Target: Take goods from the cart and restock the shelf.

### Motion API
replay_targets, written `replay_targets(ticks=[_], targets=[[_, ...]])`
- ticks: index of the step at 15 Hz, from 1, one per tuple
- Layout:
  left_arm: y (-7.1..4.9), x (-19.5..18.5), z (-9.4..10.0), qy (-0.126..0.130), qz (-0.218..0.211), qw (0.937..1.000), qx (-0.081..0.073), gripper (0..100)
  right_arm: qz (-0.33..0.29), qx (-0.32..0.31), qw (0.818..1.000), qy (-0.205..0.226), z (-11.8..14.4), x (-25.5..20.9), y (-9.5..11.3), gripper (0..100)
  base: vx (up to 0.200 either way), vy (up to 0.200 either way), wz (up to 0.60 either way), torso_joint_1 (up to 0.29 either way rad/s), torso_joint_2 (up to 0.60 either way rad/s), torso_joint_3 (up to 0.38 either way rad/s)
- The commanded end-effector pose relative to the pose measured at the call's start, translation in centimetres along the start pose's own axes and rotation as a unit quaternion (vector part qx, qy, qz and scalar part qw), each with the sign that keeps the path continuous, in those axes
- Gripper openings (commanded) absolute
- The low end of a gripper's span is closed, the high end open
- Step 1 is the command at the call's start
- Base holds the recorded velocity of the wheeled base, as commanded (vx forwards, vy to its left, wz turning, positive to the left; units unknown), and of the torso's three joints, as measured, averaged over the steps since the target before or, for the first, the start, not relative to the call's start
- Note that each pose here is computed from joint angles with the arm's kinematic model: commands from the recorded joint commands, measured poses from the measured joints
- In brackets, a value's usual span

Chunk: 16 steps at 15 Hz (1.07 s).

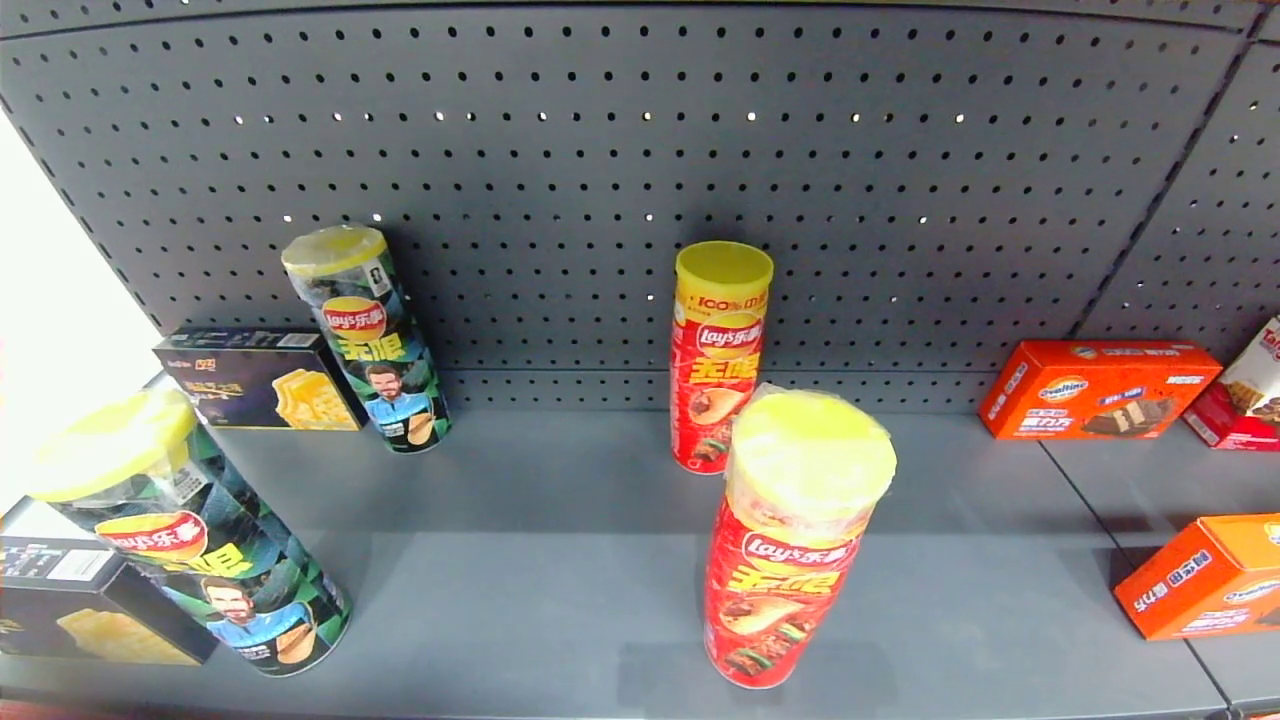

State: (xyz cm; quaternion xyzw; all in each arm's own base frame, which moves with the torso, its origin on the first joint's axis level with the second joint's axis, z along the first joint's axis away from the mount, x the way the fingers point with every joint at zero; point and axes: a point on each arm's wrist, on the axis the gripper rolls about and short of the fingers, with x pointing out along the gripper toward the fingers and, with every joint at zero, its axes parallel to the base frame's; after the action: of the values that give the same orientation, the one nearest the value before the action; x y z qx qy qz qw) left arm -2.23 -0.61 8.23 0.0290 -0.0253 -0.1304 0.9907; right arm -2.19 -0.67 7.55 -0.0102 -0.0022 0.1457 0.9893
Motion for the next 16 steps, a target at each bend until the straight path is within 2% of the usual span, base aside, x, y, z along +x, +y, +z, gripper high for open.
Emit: replay_targets(ticks=[1,9,10,11,12,13,14,16], targets=[[-0.04,-0.15,-0.05,-0.008,0.001,1.0,0.002,100,0.0,0.0,1.0,0.001,0.0,0.01,0.0,100,0.0,0.0,0.0,0.0,0.0,0.0],[-0.04,-0.15,-0.01,-0.01,0.0,1.0,0.002,100,0.0,0.0,1.0,0.001,0.0,0.01,0.0,100,0.0,0.0,0.0,0.0,0.0,0.0],[-0.06,-0.15,-0.06,-0.008,-0.005,0.9999,0.006,100,0.0,0.0,1.0,0.001,0.0,0.01,0.0,100,0.0,0.0,0.0,0.0,0.0,0.0],[-0.03,-0.15,-0.06,-0.007,0.004,0.9999,0.01,100,0.0,0.0,1.0,0.001,0.0,0.01,0.0,100,0.0,0.0,0.0,0.0,0.0,0.0],[0.19,-0.16,-0.09,-0.004,0.05,0.9987,0.011,100,0.0,0.0,1.0,0.001,0.0,0.01,0.0,100,0.0,0.0,0.0,0.0,0.0,0.0],[0.35,-0.19,-0.46,0.017,0.092,0.9955,0.013,100,0.0,0.0,1.0,0.001,0.0,0.01,0.0,100,0.0,0.0,0.0,0.0,0.0,0.0],[0.52,-0.25,-0.86,0.037,0.133,0.9904,0.001,100,0.0,0.0,1.0,0.001,0.0,0.01,0.0,100,0.0,0.0,0.0,0.0,0.0,0.0],[0.44,-0.22,-0.7,0.029,0.114,0.9931,0.003,100,0.0,0.0,1.0,0.001,0.0,0.01,0.0,100,0.0,0.0,0.0,0.0,0.0,0.0]])
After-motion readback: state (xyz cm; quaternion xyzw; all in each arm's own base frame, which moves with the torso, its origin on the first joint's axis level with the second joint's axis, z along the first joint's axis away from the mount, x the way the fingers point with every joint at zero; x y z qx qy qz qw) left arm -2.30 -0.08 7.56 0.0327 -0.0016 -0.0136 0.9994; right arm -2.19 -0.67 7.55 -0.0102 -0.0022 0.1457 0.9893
